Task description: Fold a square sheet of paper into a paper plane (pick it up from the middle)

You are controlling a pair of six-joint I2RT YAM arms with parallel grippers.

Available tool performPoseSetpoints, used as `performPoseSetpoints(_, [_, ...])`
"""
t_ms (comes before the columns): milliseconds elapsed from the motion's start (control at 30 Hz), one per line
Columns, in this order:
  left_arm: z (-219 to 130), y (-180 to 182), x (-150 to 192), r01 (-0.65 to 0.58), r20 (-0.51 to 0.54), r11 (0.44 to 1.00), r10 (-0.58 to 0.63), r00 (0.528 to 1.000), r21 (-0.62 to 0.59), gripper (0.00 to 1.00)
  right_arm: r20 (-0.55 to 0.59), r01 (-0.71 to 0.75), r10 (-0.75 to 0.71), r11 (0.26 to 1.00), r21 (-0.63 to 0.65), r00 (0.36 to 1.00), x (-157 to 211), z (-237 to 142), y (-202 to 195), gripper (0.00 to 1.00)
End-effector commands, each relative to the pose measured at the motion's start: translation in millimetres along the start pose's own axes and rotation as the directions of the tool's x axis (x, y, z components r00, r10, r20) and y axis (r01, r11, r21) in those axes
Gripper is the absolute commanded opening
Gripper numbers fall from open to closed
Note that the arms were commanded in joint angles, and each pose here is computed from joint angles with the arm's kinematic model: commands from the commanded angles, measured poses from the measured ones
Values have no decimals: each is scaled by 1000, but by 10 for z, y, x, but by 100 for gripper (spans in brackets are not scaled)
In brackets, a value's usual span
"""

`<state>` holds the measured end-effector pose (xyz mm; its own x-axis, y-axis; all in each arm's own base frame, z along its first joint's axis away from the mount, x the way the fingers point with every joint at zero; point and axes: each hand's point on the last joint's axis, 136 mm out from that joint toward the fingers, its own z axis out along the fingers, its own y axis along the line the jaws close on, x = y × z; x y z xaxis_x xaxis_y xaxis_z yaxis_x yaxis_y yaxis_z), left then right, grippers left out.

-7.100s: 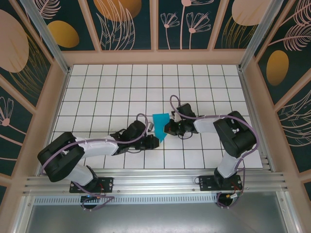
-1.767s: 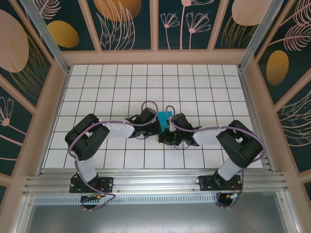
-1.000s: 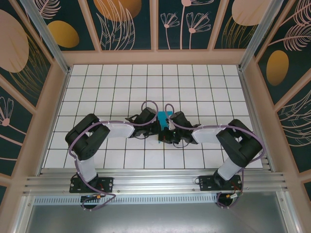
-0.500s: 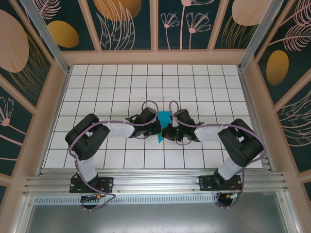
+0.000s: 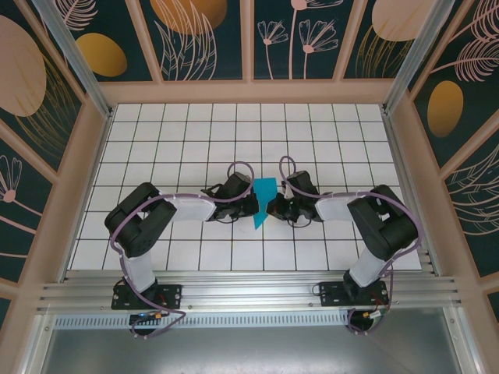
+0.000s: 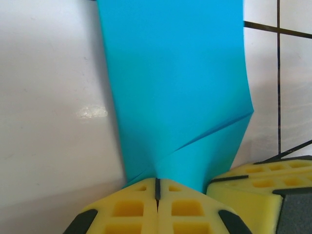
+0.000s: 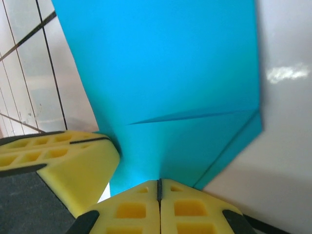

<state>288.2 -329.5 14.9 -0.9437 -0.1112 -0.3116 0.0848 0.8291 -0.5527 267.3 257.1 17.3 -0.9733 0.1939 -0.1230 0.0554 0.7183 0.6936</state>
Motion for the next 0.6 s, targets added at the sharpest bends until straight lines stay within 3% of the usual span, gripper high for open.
performPoseSetpoints(0, [57, 234, 197, -15, -75, 997, 9, 997, -78, 8, 20, 5, -7, 998, 64, 1000, -38, -5, -98, 7])
performPoseSetpoints(200, [-19, 210, 216, -65, -82, 996, 59, 995, -62, 8, 120, 34, -36, 999, 12, 992, -308, -358, 121, 14])
performPoseSetpoints(300, [-96, 189, 242, -108, -83, 993, 104, 991, -40, 9, 159, 28, -30, 999, 15, 987, -414, -501, 62, 23])
performPoseSetpoints(567, [-290, 39, 152, -191, -41, 982, 191, 981, 0, 18, 122, 1, 8, 997, -73, 993, -330, -517, -22, 41])
